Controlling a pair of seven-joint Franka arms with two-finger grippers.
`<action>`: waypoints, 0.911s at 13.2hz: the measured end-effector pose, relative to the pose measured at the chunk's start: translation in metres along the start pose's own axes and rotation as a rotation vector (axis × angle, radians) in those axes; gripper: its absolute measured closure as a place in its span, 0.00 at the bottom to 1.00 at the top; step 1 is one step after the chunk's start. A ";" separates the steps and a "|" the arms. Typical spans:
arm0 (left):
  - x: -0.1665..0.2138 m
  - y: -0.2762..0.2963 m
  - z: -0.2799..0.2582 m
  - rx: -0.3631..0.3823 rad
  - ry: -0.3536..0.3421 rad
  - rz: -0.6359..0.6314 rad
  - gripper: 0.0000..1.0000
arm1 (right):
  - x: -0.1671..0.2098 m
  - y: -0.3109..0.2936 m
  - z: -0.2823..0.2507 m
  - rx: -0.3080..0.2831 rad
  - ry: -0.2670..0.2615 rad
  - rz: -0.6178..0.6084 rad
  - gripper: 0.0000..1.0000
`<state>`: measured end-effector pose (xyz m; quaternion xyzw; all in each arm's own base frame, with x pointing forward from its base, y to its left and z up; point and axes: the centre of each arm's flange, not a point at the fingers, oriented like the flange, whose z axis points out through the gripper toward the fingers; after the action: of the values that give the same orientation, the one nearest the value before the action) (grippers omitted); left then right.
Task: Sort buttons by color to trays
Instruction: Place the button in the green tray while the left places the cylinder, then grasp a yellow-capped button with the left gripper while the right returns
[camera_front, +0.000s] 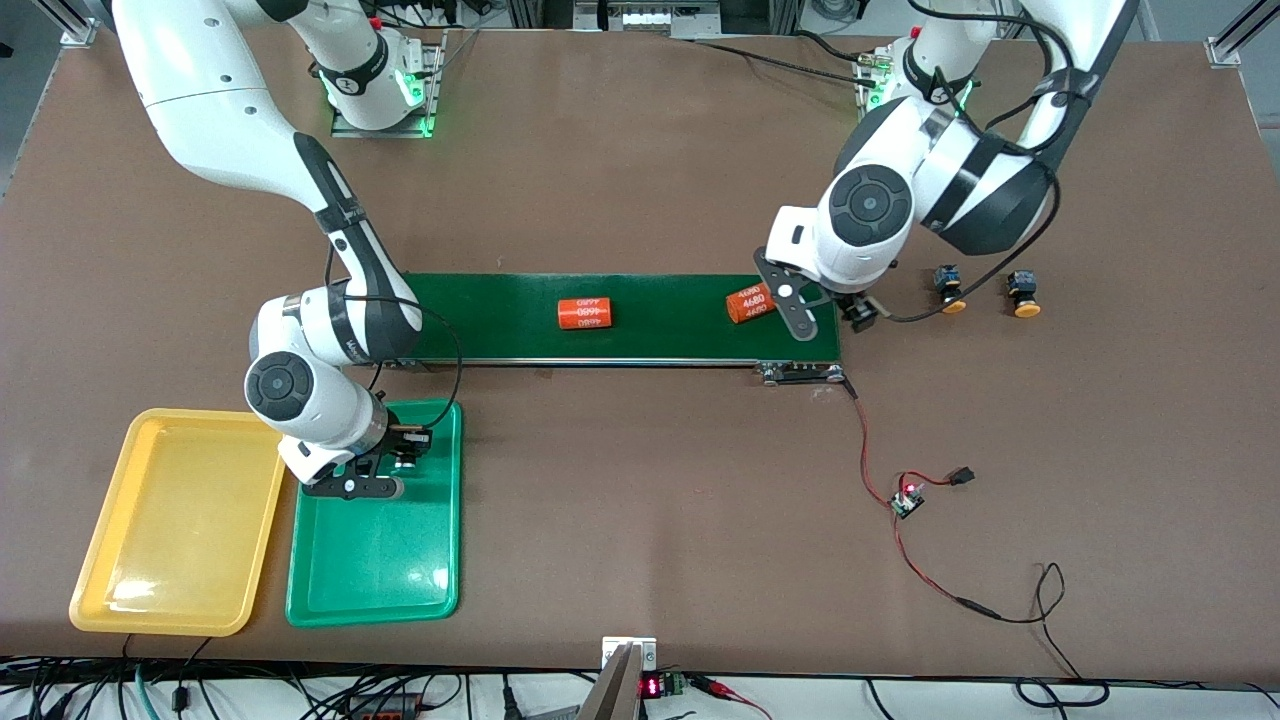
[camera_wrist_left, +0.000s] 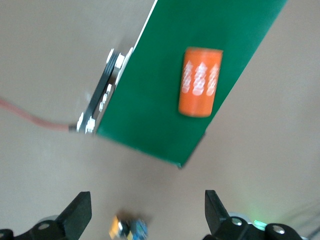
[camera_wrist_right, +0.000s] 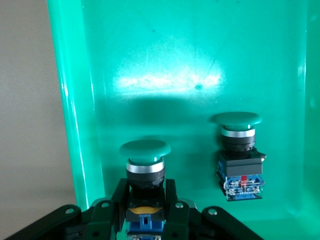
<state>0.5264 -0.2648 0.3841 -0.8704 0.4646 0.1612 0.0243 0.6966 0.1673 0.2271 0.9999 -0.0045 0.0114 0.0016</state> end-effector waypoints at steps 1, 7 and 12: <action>-0.013 -0.011 -0.001 -0.013 -0.036 -0.102 0.00 | 0.000 -0.001 0.000 0.001 0.000 -0.002 0.54; -0.122 -0.141 0.038 -0.129 -0.111 -0.560 0.00 | -0.003 -0.010 -0.042 -0.001 0.004 -0.007 0.00; -0.197 -0.178 0.178 -0.307 -0.177 -0.757 0.00 | -0.068 -0.039 -0.163 -0.018 -0.014 0.097 0.00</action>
<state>0.5241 0.0282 0.2560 -0.9560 0.0788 0.2825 -0.0084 0.6256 0.2071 0.3882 0.9985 -0.0532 0.0045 0.0098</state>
